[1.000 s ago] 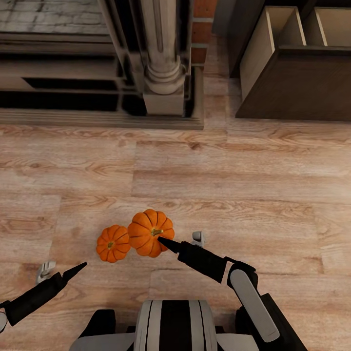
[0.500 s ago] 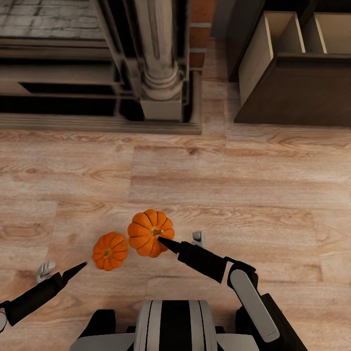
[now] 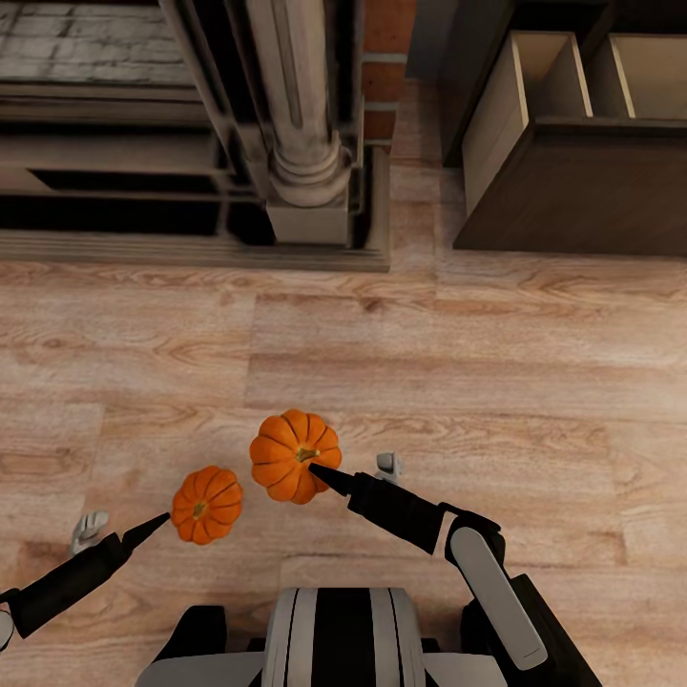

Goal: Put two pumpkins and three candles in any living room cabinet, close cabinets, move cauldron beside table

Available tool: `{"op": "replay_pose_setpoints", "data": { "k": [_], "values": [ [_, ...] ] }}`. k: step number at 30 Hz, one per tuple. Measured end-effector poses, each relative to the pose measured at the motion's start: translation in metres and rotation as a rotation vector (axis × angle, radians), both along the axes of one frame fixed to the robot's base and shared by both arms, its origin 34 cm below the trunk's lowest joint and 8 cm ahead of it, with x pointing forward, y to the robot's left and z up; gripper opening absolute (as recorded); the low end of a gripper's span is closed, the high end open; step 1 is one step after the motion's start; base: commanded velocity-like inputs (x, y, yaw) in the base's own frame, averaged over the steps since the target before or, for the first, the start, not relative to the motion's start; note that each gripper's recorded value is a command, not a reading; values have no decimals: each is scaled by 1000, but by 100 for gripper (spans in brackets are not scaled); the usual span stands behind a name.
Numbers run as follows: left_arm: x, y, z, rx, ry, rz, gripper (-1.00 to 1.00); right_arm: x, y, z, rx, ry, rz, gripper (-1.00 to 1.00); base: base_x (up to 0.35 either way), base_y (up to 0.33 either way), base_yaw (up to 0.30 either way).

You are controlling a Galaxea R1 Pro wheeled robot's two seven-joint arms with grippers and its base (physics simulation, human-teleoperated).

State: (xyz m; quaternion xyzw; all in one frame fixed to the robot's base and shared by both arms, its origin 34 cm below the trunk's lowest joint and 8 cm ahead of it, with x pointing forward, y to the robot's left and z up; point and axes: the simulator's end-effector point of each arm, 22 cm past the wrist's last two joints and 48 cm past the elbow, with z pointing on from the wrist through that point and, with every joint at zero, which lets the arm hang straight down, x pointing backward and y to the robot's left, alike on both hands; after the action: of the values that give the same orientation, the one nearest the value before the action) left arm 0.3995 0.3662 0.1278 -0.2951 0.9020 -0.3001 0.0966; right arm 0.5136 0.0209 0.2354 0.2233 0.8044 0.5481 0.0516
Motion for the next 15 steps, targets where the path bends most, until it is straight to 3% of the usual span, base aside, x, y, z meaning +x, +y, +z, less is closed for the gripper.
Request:
{"op": "replay_pose_setpoints", "data": {
  "k": [8,15],
  "values": [
    [-1,1,-1,7,6,1,100,0,0,0,0,0,0,-100,143,-1,0],
    [-2,6,-4,34,7,2,100,0,0,0,0,0,0,-100,29,0,0]
  ]
}}
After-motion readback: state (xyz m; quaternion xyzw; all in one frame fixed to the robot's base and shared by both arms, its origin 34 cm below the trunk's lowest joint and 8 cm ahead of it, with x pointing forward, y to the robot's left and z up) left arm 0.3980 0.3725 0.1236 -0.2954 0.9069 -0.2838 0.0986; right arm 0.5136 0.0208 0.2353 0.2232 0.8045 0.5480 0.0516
